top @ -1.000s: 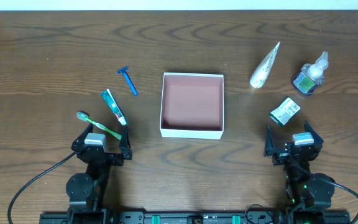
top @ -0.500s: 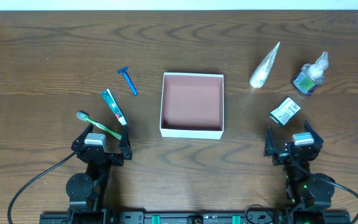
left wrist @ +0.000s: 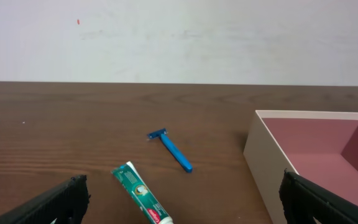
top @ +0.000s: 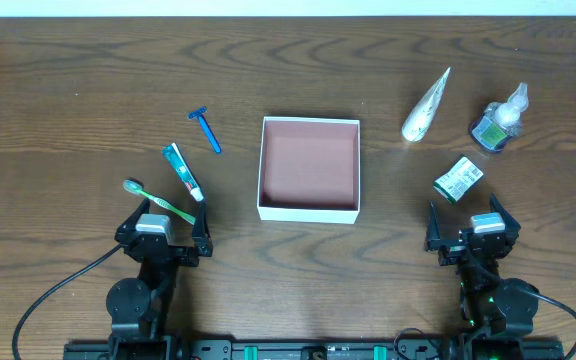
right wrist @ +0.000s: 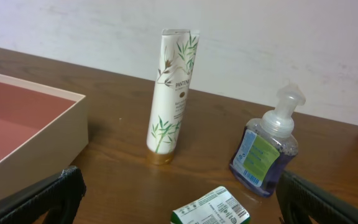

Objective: Pack container

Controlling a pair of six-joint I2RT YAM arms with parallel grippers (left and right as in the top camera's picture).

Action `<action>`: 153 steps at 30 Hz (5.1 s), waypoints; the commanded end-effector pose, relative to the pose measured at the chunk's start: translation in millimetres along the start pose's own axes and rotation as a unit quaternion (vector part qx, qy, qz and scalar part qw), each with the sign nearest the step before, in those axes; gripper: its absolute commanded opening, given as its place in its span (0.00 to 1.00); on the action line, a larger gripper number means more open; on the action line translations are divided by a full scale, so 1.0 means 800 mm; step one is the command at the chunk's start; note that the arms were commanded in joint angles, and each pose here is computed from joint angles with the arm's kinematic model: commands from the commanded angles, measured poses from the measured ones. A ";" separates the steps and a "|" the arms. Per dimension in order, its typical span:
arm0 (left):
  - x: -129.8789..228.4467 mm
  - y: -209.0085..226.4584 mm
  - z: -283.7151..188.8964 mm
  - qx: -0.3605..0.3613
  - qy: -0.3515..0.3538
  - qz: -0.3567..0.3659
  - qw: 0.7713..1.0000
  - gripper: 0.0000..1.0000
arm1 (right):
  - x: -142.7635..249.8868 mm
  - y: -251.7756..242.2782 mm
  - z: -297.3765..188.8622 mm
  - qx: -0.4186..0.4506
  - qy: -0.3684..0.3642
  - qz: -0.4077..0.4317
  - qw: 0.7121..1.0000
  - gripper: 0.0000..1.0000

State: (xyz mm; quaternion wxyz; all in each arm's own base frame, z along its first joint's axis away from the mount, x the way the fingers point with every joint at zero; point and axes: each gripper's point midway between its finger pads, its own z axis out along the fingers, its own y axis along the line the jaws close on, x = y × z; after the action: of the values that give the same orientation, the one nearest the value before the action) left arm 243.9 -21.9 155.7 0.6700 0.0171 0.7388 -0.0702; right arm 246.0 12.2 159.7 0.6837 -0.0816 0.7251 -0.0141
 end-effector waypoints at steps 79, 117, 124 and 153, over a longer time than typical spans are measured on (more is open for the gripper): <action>0.019 -0.001 0.001 0.006 0.023 0.000 1.000 0.98 | -0.230 0.067 0.052 -0.285 0.201 0.148 0.925 0.95; 0.019 -0.001 0.001 0.006 0.023 0.000 1.000 0.98 | -0.127 0.028 0.205 0.180 0.288 0.128 0.932 0.99; 0.019 -0.001 0.001 0.006 0.023 0.000 1.000 0.98 | -0.124 0.007 0.202 0.207 0.290 0.137 0.924 0.99; 0.019 -0.001 0.001 0.006 0.023 0.000 1.000 0.98 | -0.067 -0.051 0.179 0.090 0.412 0.112 0.900 0.99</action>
State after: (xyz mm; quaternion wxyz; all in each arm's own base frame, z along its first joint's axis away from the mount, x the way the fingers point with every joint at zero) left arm 243.8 -22.0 156.1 0.6700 0.0173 0.7388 -0.0703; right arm 387.1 -24.8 215.8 0.3378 0.1589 0.9257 -0.0618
